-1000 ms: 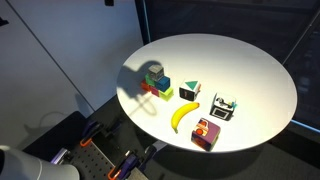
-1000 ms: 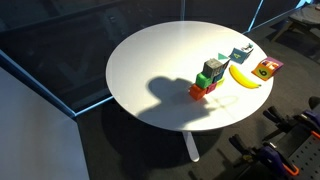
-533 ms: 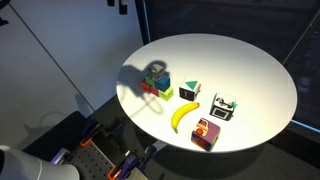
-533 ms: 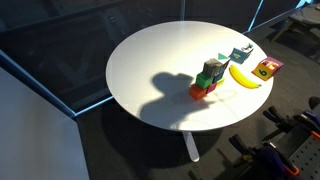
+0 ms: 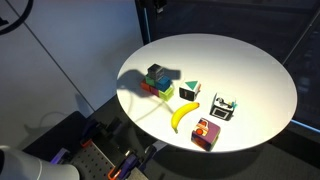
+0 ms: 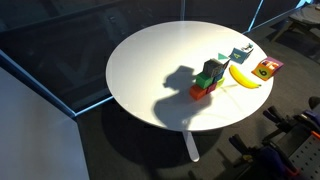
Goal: Pick up the square plush toy on the left and put it on top of the stacked blocks on the left
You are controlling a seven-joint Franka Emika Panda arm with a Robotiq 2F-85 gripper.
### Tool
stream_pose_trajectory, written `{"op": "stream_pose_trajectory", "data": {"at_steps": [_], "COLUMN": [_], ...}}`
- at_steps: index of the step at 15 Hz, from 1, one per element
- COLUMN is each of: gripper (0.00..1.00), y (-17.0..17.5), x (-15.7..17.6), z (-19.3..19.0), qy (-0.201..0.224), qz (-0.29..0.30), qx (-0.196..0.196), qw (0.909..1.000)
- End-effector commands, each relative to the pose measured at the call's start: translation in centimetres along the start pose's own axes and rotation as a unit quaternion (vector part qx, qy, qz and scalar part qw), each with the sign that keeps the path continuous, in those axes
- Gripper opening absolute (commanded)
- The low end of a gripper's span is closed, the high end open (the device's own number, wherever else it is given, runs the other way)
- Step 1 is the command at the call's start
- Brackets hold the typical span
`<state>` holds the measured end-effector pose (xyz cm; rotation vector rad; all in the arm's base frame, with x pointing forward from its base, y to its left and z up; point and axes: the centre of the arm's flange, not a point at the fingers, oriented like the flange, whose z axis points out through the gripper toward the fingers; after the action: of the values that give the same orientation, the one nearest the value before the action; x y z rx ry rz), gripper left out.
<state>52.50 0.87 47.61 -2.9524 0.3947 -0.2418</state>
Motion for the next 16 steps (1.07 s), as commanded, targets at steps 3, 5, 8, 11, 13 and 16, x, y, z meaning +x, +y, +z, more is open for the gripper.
{"op": "stream_pose_trajectory", "data": {"at_steps": [3,5,8,11,13,16], "gripper": [1.0,1.0,1.0,1.0,1.0,1.0], "y": [2.2,2.9,3.9,4.9,5.3,5.8], "x": [1.8,2.5,3.4,4.5,5.2,5.9], "z": [1.8,2.4,3.1,4.3,5.8,8.4], "qy": [0.024,0.02,0.019,0.024,0.025,0.014], "qz": [-0.031,-0.041,-0.051,-0.051,-0.046,-0.042], "qx": [0.028,0.016,0.001,-0.009,-0.022,-0.05], "qw": [0.9988,0.9988,0.9985,0.9984,0.9984,0.9978]}}
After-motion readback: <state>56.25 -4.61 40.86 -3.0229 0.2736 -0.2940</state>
